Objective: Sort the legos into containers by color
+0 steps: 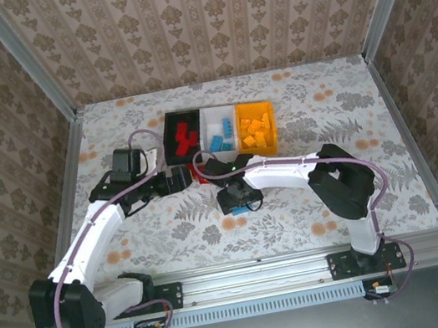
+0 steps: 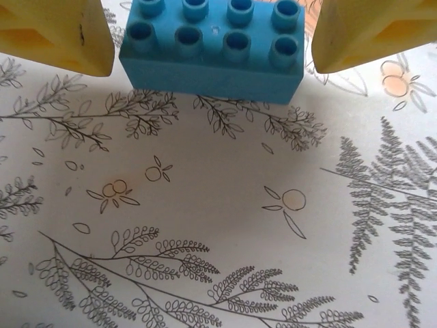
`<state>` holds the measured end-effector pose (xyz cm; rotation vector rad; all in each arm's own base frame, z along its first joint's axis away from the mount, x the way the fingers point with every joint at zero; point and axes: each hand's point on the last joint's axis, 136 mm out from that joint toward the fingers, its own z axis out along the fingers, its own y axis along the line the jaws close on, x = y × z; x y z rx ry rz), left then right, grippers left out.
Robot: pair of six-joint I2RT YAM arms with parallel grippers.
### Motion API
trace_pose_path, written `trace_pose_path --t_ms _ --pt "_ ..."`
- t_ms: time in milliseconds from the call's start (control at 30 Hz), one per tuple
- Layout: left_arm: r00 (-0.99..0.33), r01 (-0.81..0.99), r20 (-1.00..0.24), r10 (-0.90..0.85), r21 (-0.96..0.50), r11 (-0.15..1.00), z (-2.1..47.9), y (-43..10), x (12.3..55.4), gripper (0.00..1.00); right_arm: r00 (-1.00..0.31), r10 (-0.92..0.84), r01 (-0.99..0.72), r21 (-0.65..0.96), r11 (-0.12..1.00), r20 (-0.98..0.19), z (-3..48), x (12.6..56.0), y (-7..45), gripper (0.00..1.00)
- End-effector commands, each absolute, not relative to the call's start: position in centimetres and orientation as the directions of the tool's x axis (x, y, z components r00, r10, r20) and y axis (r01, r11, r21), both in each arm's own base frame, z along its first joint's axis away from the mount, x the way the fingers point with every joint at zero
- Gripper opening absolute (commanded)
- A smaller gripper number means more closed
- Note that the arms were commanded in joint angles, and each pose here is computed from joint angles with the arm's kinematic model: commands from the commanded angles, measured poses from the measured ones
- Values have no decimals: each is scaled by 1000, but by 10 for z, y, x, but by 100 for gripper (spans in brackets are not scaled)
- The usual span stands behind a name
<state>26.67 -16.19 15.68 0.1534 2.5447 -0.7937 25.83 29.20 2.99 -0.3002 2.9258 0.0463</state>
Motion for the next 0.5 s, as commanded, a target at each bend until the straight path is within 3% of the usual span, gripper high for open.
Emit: trace_pose_path --t_ms 0,233,467 --pt "-885 239 -464 -34 -515 823 158 -160 263 100 -964 -188 -189 -12 982 -187 19 257 291 74" --pt "-884 238 -465 -37 -517 822 159 -159 265 100 -965 -183 -181 -27 983 -189 19 258 288 61" --pt "-887 228 -461 -38 -507 831 157 -155 263 100 -945 -170 -183 19 983 -280 64 277 292 59"
